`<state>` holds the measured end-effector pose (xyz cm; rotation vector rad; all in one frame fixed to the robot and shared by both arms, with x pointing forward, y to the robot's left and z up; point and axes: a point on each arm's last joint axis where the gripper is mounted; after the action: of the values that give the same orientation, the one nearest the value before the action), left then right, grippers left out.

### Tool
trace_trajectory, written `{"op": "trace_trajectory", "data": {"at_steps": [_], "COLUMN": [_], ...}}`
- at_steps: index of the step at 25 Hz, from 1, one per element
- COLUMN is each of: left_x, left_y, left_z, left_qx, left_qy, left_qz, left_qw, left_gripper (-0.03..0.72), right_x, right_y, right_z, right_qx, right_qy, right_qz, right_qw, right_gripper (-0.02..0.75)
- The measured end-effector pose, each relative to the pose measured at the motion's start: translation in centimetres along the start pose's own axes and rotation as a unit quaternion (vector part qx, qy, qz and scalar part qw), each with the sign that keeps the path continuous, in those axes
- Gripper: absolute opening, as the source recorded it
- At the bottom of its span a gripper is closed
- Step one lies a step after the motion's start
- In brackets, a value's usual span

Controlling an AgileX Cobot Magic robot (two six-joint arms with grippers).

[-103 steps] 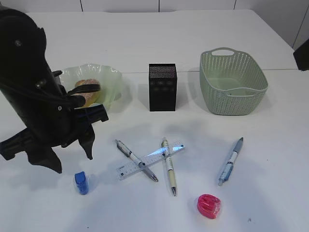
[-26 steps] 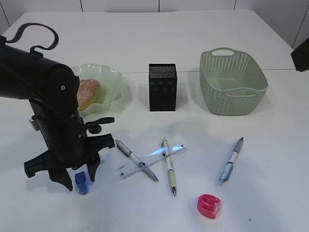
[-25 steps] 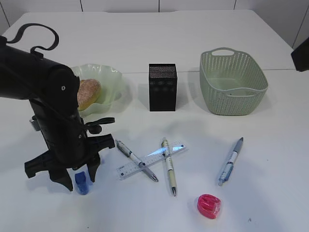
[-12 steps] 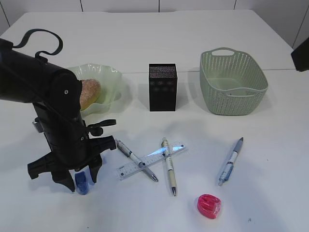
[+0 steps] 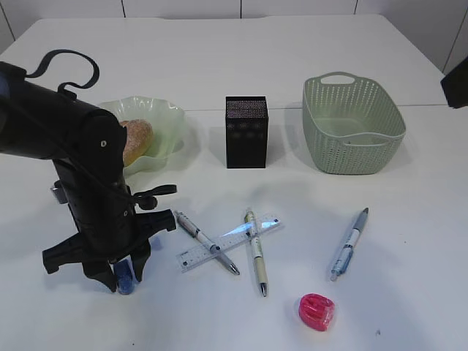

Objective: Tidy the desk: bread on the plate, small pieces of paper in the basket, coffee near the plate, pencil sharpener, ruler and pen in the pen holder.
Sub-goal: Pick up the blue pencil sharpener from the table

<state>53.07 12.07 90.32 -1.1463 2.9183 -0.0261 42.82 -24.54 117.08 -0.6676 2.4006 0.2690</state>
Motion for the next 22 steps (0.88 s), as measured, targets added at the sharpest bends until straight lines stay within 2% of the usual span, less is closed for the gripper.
{"op": "trace_trajectory", "data": {"at_steps": [4,9,13,22], "left_x": [-0.1,-0.2,-0.1,-0.8], "left_y": [0.0,0.1,-0.2,-2.8], "left_z": [0.0,0.0,-0.4,-4.3], "left_qx": [-0.001,-0.003,-0.005,0.009], "left_qy": [-0.005,-0.011,0.001,-0.005], "left_qz": [0.005,0.011,0.001,0.004], "left_qw": [1.0,1.0,1.0,1.0], "left_gripper": [0.164,0.151,0.151,0.151], "right_x": [0.0,0.0,0.0,0.0], "right_y": [0.0,0.0,0.0,0.1], "right_z": [0.0,0.0,0.0,0.0], "right_qx": [0.0,0.0,0.0,-0.003], "right_qy": [0.0,0.0,0.0,-0.001], "right_qz": [0.0,0.0,0.0,0.001], "right_qw": [1.0,1.0,1.0,1.0], "right_gripper": [0.493,0.493,0.493,0.493]}}
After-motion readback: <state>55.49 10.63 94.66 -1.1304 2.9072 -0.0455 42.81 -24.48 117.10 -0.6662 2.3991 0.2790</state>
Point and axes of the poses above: a point on each arm's last joint axis where the gripper is mounted, z pointing out along that axis toward the gripper, y along the wrist's bending axis when the last joint is at zero, x = y × z, and after that the axes turned 14 degrees about -z, right-handed
